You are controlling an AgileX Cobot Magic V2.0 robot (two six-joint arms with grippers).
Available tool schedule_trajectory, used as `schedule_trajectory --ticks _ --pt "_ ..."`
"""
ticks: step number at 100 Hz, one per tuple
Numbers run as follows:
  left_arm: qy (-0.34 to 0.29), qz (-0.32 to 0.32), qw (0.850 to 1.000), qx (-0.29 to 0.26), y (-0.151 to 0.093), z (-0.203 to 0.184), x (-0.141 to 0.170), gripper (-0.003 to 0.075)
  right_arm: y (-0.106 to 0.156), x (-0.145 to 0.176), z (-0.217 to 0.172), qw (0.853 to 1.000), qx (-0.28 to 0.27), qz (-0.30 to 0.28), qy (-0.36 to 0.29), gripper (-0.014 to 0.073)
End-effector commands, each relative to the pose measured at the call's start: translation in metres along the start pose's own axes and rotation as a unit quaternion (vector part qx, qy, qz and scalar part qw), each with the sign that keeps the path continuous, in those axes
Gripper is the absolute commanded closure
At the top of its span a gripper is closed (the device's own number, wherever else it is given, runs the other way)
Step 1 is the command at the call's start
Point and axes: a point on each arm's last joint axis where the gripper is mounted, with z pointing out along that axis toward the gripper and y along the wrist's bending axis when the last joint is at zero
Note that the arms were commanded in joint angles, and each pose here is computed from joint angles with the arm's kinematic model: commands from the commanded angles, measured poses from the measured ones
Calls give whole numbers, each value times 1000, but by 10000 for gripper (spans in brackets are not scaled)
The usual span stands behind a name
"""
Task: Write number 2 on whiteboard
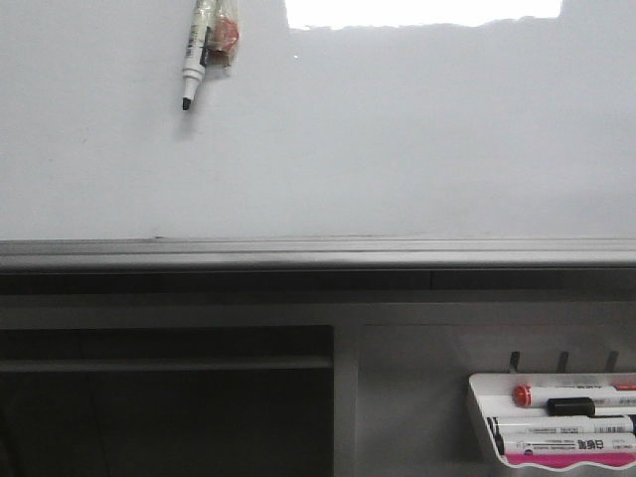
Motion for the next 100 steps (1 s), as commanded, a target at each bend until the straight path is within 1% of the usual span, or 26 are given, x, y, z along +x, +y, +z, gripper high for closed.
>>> schedule_trajectory --ticks 1,11,16,21,25,26,28,29,33,38,41,48,55,61,68,78,100 --pt "7 12 1000 11 -7 10 -23 740 6 -28 7 999 6 -36 4 641" --pt "17 2 999 37 -13 21 -29 739 10 -40 12 998 -2 -62 20 631" --pt "20 7 998 57 -16 25 -30 734 13 -44 13 998 -9 -64 20 588" --pt "23 10 997 75 -19 29 -31 713 15 -47 12 998 -15 -66 17 500" --pt "30 10 996 87 -22 33 -32 683 16 -48 12 997 -20 -68 16 392" --pt "31 9 995 90 -22 34 -31 678 16 -48 12 997 -19 -68 16 352" --pt "35 8 995 96 -24 36 -31 657 17 -49 12 997 -22 -68 16 312" --pt "36 11 994 99 -24 37 -32 650 17 -49 12 997 -23 -69 16 272" --pt "46 3 993 111 -27 42 -31 606 18 -50 11 997 -24 -69 14 169" --pt "54 -3 991 120 -30 49 -30 547 18 -50 11 997 -25 -68 14 104" --pt "57 -5 990 127 -31 53 -30 504 18 -50 11 997 -25 -68 13 93" --pt "69 -5 988 141 -37 64 -28 430 18 -50 11 997 -27 -65 13 108" --pt "83 -5 984 157 -43 75 -27 393 19 -51 11 998 -29 -57 10 129" --pt "96 0 981 170 -51 86 -27 394 19 -51 11 998 -30 -55 8 143" --pt "106 14 979 174 -58 100 -27 394 19 -51 11 998 -30 -55 8 150" --pt "111 35 980 160 -66 123 -29 394 19 -51 11 998 -30 -55 8 150" --pt "154 58 974 153 -84 180 -23 393 19 -51 11 998 -30 -55 8 150"
